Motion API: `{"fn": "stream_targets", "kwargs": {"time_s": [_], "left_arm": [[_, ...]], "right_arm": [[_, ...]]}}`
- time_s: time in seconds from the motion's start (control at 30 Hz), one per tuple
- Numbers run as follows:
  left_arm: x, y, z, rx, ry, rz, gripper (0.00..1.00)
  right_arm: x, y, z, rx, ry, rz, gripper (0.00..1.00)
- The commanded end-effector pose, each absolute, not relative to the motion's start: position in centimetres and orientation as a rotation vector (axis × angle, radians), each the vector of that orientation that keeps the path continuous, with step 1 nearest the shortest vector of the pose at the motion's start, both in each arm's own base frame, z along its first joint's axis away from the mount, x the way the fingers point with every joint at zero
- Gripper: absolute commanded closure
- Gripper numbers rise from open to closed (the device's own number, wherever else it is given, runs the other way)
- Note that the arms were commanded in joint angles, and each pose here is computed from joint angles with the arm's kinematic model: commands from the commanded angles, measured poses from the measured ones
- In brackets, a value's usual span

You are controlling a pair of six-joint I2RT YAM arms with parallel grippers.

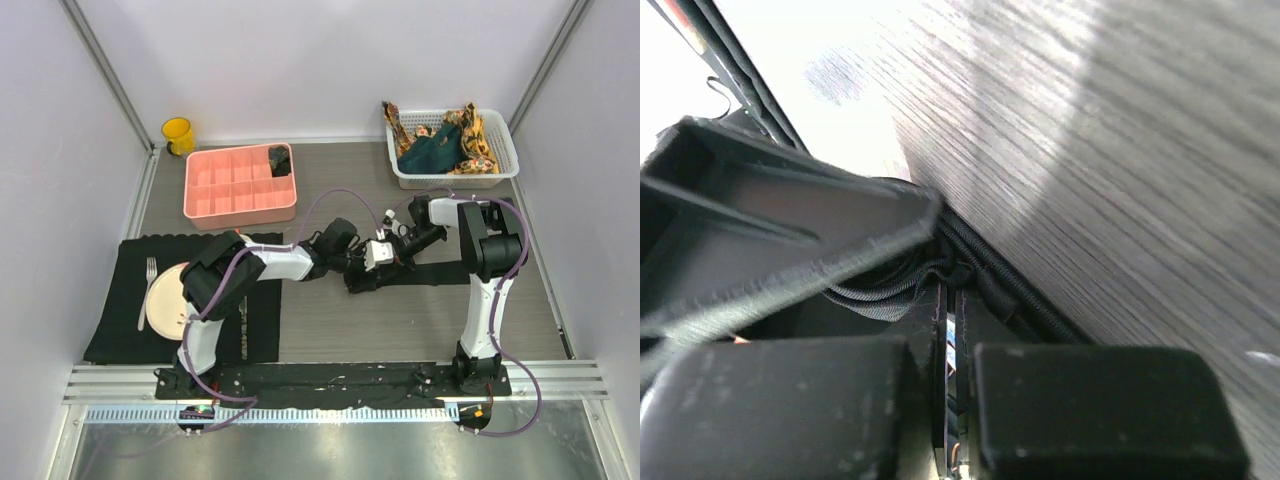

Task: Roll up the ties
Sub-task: Roll the tie at the center of the board.

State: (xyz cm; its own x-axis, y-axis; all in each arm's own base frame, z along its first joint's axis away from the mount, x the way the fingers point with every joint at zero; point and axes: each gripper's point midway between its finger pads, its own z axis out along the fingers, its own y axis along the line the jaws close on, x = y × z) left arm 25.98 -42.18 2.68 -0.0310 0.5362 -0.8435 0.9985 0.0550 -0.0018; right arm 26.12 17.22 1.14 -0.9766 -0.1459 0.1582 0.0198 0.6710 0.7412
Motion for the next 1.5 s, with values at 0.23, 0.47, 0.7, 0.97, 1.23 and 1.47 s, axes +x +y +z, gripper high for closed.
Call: {"fn": "stream_targets", "kwargs": {"time_s": [0.23,0.47,0.7,0.97,1.23,1.47], "left_arm": [[23.4,-38.9,0.4,1.657,1.8,-0.857,0.87],[21.8,-36.1,-0.4,1.703,1.841,-0.877,0.92],[24.2,-37.4,2.4,1.585,1.835,-0.819,0.9],[24.9,-36.4,1.5,1.604,1.932,-0.722,0.85],[23.8,-33.9,-2.4,1.7,2.033,-0.624,0.79],[23.7,-34.1,-2.7,1.68,2.052,-0.634,0.77]], "right_arm": [[27.2,17.4,2.6,0.184,-2.739,-1.231,0.85],[27.3,15.2,3.6,0.228,-2.813,-1.134,0.75],[26.2,13.0,-1.3,0.233,-2.798,-0.893,0.82],[27.2,12.3,-2.1,0.242,-2.824,-0.815,0.83],[29.0,17.2,5.9,0.238,-2.767,-1.296,0.68],[26.6,21.7,9.0,0.179,-2.622,-1.474,0.63]]}}
